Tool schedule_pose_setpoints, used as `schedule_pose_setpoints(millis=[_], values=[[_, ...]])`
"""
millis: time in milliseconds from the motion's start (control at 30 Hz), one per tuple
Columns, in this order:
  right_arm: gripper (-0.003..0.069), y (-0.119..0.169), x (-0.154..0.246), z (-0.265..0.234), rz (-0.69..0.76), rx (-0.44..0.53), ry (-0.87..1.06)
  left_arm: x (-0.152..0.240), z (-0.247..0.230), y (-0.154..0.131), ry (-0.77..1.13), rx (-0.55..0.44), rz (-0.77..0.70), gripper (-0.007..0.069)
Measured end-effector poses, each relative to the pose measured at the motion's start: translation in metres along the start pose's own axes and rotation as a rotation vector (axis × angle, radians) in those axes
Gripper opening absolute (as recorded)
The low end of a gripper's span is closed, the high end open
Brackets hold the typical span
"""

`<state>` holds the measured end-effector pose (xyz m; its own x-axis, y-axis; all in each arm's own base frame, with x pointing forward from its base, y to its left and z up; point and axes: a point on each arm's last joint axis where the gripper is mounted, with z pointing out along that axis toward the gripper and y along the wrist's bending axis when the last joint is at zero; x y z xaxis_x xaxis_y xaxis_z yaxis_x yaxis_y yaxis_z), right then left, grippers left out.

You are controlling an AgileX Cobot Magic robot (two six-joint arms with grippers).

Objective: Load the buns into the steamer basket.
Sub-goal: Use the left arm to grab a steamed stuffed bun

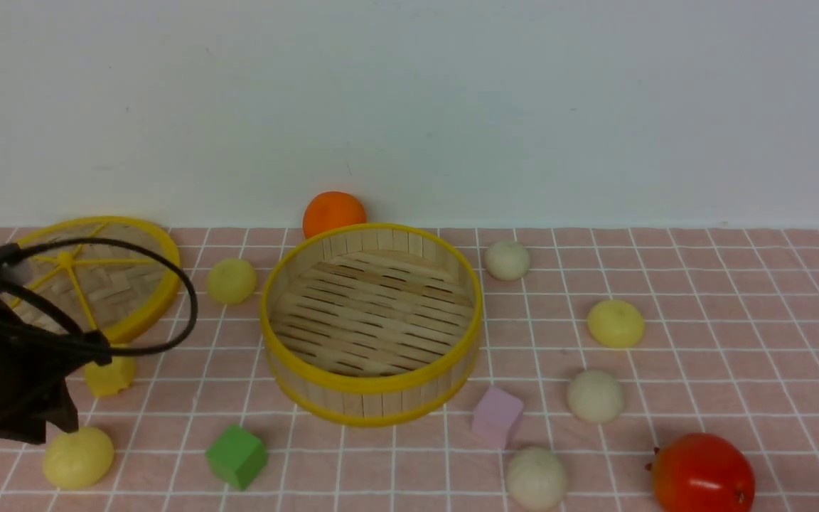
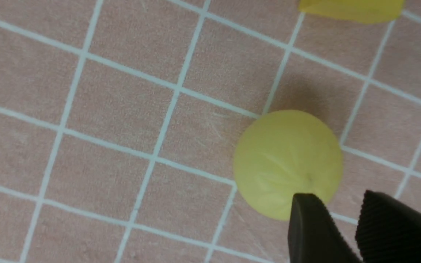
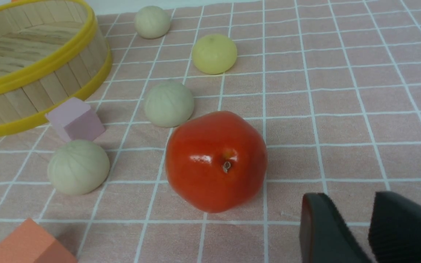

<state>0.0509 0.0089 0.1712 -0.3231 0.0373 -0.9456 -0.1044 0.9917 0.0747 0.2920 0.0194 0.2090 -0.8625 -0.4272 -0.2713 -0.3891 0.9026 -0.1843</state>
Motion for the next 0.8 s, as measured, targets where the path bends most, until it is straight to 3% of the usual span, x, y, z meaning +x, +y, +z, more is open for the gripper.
schedule_pose_setpoints(millis=[567,700,800], values=[[0.0241,0.0,0.0,0.0,0.0,0.0,0.0,-0.004,0.04,0.002,0.061,-0.025,-0.01,0.0241],[0.0241,0.0,0.0,0.0,0.0,0.0,0.0,-0.004,0.04,0.002,0.059,-0.023,0.007,0.0214],[0.0241,0.0,0.0,0.0,0.0,0.0,0.0,-0.005,0.039,0.001,0.062,-0.023,0.017,0.0111]])
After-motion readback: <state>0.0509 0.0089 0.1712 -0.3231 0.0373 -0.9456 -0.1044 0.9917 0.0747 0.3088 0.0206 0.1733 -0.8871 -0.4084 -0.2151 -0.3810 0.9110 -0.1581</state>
